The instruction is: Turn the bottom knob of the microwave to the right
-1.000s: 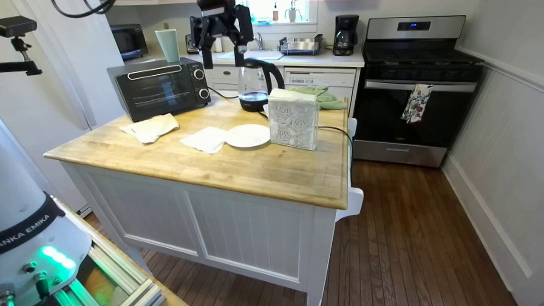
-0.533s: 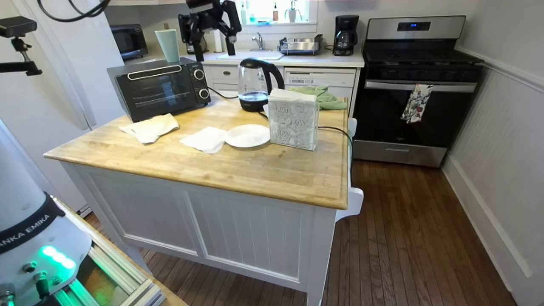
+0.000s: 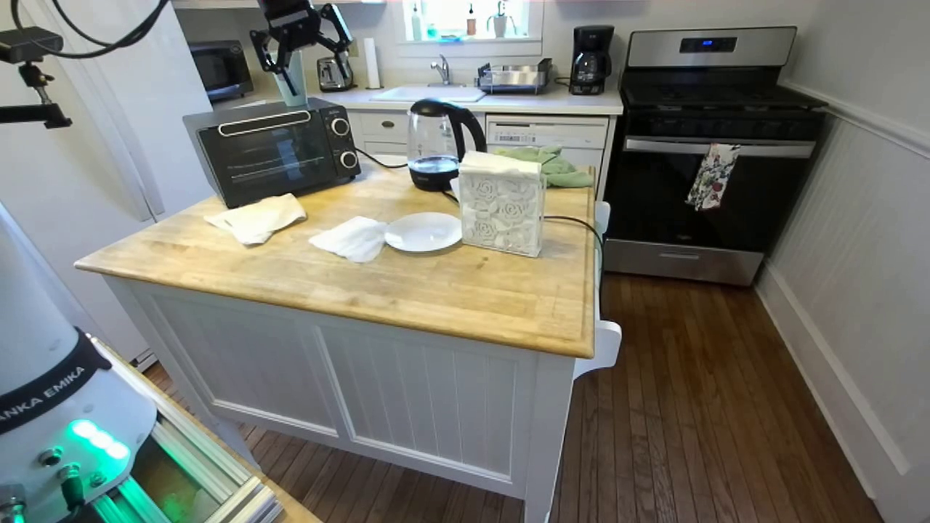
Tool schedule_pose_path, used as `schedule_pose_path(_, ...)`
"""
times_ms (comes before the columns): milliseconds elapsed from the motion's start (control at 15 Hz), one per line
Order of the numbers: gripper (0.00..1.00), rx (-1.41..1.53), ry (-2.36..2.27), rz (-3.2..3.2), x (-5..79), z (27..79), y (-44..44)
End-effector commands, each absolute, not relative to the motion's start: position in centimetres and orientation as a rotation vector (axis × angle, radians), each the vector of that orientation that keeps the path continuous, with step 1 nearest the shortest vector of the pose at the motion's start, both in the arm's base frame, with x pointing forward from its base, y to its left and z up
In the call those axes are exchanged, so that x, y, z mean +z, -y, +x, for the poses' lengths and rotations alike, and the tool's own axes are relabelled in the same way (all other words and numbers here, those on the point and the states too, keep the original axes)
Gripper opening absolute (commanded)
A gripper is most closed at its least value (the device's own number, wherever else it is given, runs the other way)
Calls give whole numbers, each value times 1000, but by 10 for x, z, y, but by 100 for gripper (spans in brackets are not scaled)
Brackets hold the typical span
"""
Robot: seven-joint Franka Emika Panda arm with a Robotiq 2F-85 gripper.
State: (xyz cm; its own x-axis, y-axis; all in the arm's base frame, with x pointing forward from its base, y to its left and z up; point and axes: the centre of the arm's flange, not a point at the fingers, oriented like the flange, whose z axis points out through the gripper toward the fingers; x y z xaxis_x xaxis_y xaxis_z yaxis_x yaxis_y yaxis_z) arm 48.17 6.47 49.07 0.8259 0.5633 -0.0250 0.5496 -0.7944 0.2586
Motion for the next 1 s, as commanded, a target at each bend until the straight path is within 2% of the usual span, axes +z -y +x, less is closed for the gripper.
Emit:
schedule_pose_path(0,100,178,-1125,2691,465,507,-108)
schedule_pose_path(333,100,332,-1469,2627,424,539,-177)
schedule_pose_path(600,100,448,-1745,2526,394,569,-193)
schedule_pose_path(667,100,406,-1613,2560,403,540,-194)
schedule_pose_path(933,100,426,-1702,2527,387,557,-197)
